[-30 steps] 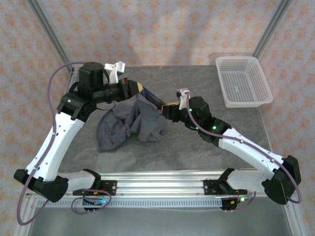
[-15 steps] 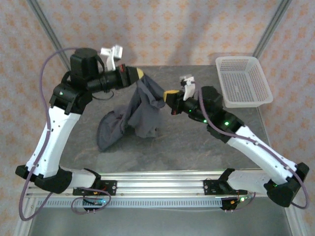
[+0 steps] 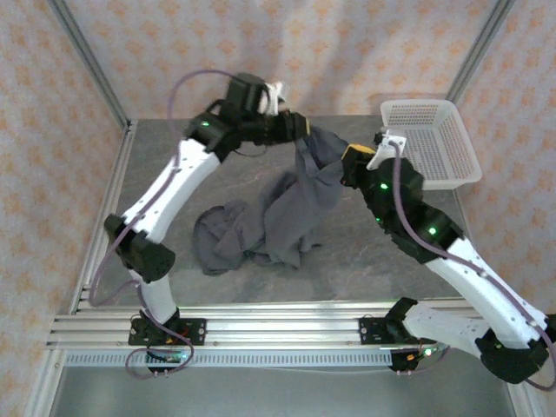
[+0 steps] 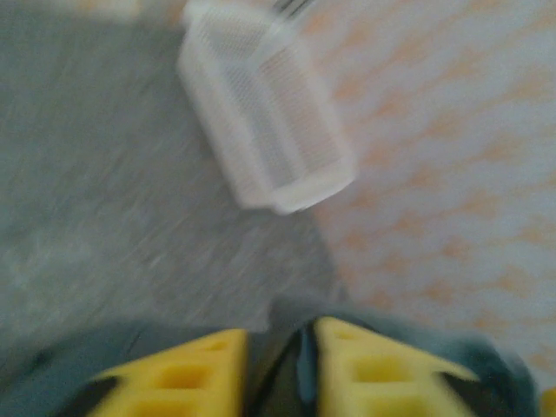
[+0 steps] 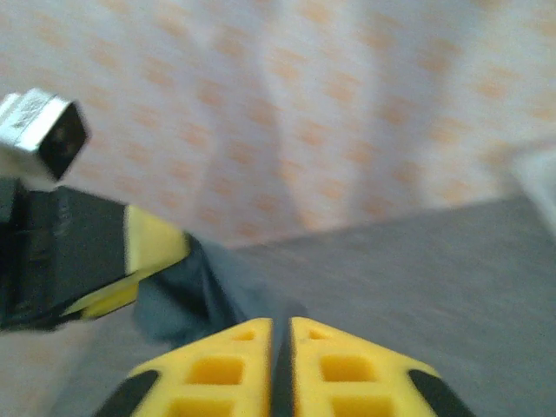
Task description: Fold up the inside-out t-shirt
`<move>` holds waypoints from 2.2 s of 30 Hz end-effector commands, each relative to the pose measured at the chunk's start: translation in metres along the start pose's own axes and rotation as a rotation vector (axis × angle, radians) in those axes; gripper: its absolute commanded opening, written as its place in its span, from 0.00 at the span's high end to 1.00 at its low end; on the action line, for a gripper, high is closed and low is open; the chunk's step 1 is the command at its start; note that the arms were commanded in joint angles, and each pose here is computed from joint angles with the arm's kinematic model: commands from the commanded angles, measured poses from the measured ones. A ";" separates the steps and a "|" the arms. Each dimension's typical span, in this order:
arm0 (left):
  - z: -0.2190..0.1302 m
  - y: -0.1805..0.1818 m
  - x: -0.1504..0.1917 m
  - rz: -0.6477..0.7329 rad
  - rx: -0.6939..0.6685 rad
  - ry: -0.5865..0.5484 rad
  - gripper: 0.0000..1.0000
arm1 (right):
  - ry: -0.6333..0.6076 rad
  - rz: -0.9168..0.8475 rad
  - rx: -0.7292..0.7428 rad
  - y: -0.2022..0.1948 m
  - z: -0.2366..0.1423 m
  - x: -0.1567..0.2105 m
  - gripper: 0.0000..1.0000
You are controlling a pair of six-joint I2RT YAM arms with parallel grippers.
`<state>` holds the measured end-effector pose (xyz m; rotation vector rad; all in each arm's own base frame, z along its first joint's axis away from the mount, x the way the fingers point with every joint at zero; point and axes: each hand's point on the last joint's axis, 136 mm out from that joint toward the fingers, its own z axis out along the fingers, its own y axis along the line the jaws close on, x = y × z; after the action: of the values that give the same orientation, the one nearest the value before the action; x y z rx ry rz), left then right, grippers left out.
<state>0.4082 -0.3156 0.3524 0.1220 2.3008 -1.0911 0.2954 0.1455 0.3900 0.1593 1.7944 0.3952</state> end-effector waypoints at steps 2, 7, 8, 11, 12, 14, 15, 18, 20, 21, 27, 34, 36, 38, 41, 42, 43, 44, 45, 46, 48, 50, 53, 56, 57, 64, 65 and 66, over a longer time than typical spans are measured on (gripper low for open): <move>-0.036 0.007 -0.005 0.130 -0.105 -0.071 0.24 | 0.122 -0.035 0.250 -0.055 0.006 0.049 0.70; -0.098 0.070 0.026 0.185 -0.407 -0.094 0.00 | 0.294 -0.171 -0.009 -0.010 0.037 0.108 0.50; -0.104 0.096 0.043 0.148 -0.459 -0.070 0.00 | 0.328 -0.209 0.030 -0.015 0.048 0.121 0.48; -0.127 0.167 0.085 -0.016 -0.570 -0.043 0.00 | 0.484 -0.272 0.119 -0.024 0.080 0.164 0.44; -0.136 0.189 0.097 -0.071 -0.609 -0.045 0.00 | 0.553 -0.284 0.111 -0.021 0.089 0.181 0.42; -0.149 0.230 0.125 -0.150 -0.708 -0.021 0.00 | 0.667 -0.299 0.091 -0.013 0.106 0.212 0.39; -0.154 0.250 0.140 -0.193 -0.761 0.002 0.00 | 0.718 -0.298 0.092 -0.012 0.113 0.228 0.36; -0.149 0.294 0.172 -0.362 -0.801 0.051 0.00 | 0.807 -0.247 0.163 -0.026 0.134 0.266 0.27; -0.133 0.316 0.189 -0.486 -0.758 0.087 0.00 | 0.841 -0.180 0.189 -0.036 0.144 0.284 0.25; -0.124 0.326 0.197 -0.522 -0.739 0.116 0.00 | 0.857 -0.140 0.174 -0.039 0.148 0.293 0.25; -0.088 0.350 0.216 -0.641 -0.691 0.167 0.31 | 0.928 -0.013 0.054 -0.024 0.149 0.312 0.79; -0.078 0.362 0.244 -0.733 -0.680 0.187 1.00 | 0.751 0.038 -0.017 -0.002 0.140 0.241 1.00; -0.081 0.355 0.235 -0.725 -0.646 0.152 1.00 | 0.695 0.053 -0.032 0.002 0.137 0.218 1.00; -0.095 0.339 0.212 -0.696 -0.607 0.084 1.00 | 0.639 0.071 -0.042 0.004 0.133 0.196 1.00; -0.132 0.291 0.156 -0.599 -0.515 -0.066 1.00 | 0.533 0.088 -0.056 0.006 0.122 0.158 1.00; -0.145 0.269 0.136 -0.553 -0.480 -0.116 1.00 | 0.493 0.087 -0.062 0.006 0.118 0.143 1.00; -0.162 0.242 0.113 -0.501 -0.436 -0.177 1.00 | 0.437 0.090 -0.058 0.004 0.112 0.124 1.00; -0.181 0.212 0.089 -0.446 -0.387 -0.246 1.00 | 0.380 0.095 -0.054 0.002 0.106 0.105 1.00; -0.198 0.186 0.071 -0.401 -0.345 -0.304 1.00 | 0.327 0.102 -0.053 -0.001 0.101 0.089 1.00; -0.218 0.157 0.052 -0.345 -0.301 -0.367 1.00 | 0.271 0.118 -0.043 -0.005 0.096 0.072 1.00; -0.259 0.110 0.023 -0.243 -0.267 -0.490 1.00 | 0.192 0.155 -0.010 -0.017 0.085 0.047 1.00; -0.294 0.090 0.009 -0.169 -0.320 -0.594 1.00 | 0.158 0.174 0.001 -0.023 0.079 0.034 1.00; -0.298 0.107 0.017 -0.210 -0.431 -0.555 1.00 | 0.142 0.169 -0.067 -0.013 0.064 0.019 1.00; -0.232 0.132 0.055 -0.283 -0.365 -0.335 0.87 | 0.201 0.175 -0.089 -0.008 0.068 0.031 1.00; -0.208 0.139 0.073 -0.284 -0.365 -0.264 0.80 | 0.217 0.178 -0.086 -0.008 0.070 0.036 1.00; -0.078 0.168 0.199 -0.315 -0.405 0.092 0.49 | 0.265 0.171 -0.033 -0.017 0.085 0.057 1.00; -0.065 0.167 0.207 -0.313 -0.409 0.109 0.49 | 0.271 0.173 -0.030 -0.017 0.086 0.059 1.00; -0.053 0.167 0.212 -0.309 -0.417 0.129 0.50 | 0.275 0.175 -0.030 -0.017 0.087 0.060 1.00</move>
<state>0.2382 -0.1775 0.1262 -0.3244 2.8259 -0.6647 0.3651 0.1632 0.3040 0.2382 2.0675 0.5703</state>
